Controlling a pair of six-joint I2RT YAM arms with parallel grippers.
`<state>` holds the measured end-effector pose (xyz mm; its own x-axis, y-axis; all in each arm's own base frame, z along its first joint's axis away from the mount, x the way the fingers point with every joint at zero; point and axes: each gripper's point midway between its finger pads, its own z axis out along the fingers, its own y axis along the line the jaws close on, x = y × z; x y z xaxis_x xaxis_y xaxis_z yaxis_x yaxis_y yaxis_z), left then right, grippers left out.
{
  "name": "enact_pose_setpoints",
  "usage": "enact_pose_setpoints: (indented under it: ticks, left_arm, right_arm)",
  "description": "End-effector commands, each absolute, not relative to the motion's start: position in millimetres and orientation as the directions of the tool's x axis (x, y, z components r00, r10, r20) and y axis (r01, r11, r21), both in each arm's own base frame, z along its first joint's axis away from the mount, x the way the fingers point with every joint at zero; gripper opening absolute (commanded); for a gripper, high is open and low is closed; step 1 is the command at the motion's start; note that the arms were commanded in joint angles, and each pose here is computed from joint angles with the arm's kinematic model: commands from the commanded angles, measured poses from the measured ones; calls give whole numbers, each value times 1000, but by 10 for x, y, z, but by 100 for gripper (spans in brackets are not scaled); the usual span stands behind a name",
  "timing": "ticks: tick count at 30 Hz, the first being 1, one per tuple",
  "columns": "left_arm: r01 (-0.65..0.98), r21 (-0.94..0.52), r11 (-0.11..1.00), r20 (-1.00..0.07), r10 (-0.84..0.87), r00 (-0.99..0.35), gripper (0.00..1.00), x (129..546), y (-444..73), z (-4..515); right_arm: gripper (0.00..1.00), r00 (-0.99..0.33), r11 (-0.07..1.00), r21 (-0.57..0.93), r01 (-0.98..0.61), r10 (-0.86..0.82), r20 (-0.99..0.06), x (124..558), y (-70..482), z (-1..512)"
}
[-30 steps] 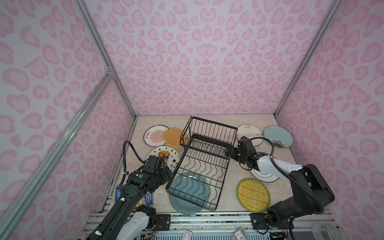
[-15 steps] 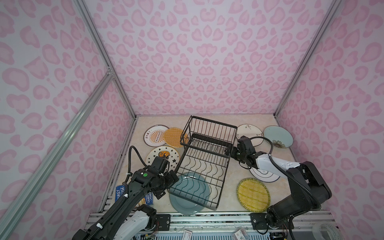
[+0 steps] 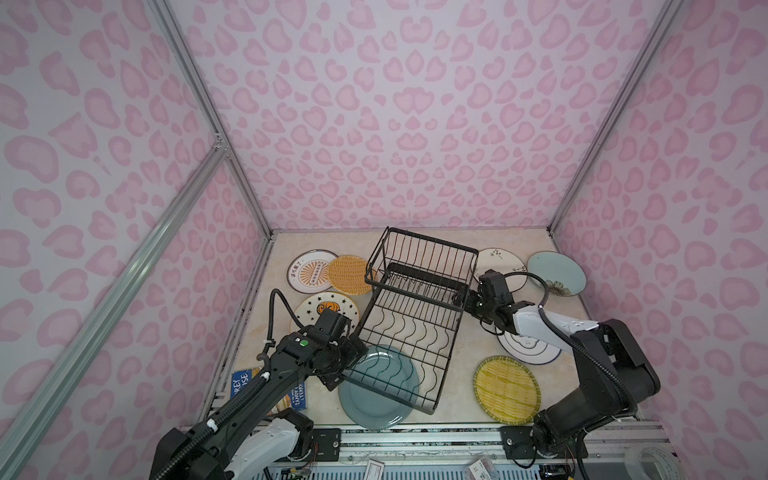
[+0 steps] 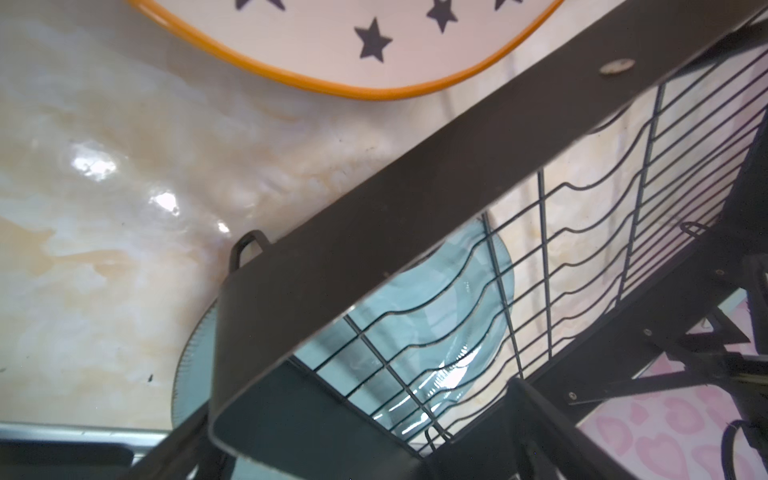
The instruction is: Load the plates into the dish rack
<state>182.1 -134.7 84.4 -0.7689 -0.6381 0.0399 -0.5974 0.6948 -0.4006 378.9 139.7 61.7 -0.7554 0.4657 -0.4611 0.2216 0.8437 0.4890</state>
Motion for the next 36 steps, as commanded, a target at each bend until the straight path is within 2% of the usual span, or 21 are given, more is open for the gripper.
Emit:
enact_pose_setpoints:
  ticks: [1, 9, 17, 22, 27, 31, 36]
  left_arm:
    - [-567, -434, 701, -58, -649, -758, 97, 2116, -1388, 948]
    - [-551, -445, 706, -100, -651, -753, 97, 2358, -1509, 884]
    - [-504, -442, 742, -165, -619, -768, 97, 2646, -1627, 960]
    - [-514, -386, 766, -182, -610, -771, 97, 2605, -1535, 953]
    - [-470, -383, 795, -278, -585, -762, 97, 2487, -1317, 1139]
    - [-419, -342, 841, -406, -535, -741, 97, 2424, -1040, 1495]
    - [-350, -401, 846, -545, -528, -651, 97, 2587, -718, 1989]
  right_arm:
    - [90, -734, 844, 482, 237, 480, -480, 3865, 1313, 617]
    - [90, -738, 848, 488, 207, 462, -491, 4209, 1140, 605]
    - [90, -688, 831, 502, 239, 510, -516, 4421, 891, 728]
    - [90, -689, 811, 542, 218, 521, -503, 4494, 904, 783]
    - [90, -694, 788, 593, 166, 521, -497, 4418, 998, 889]
    - [91, -680, 746, 655, 122, 543, -492, 4325, 1027, 1037]
    - [91, -643, 689, 713, 125, 604, -471, 4197, 900, 1201]
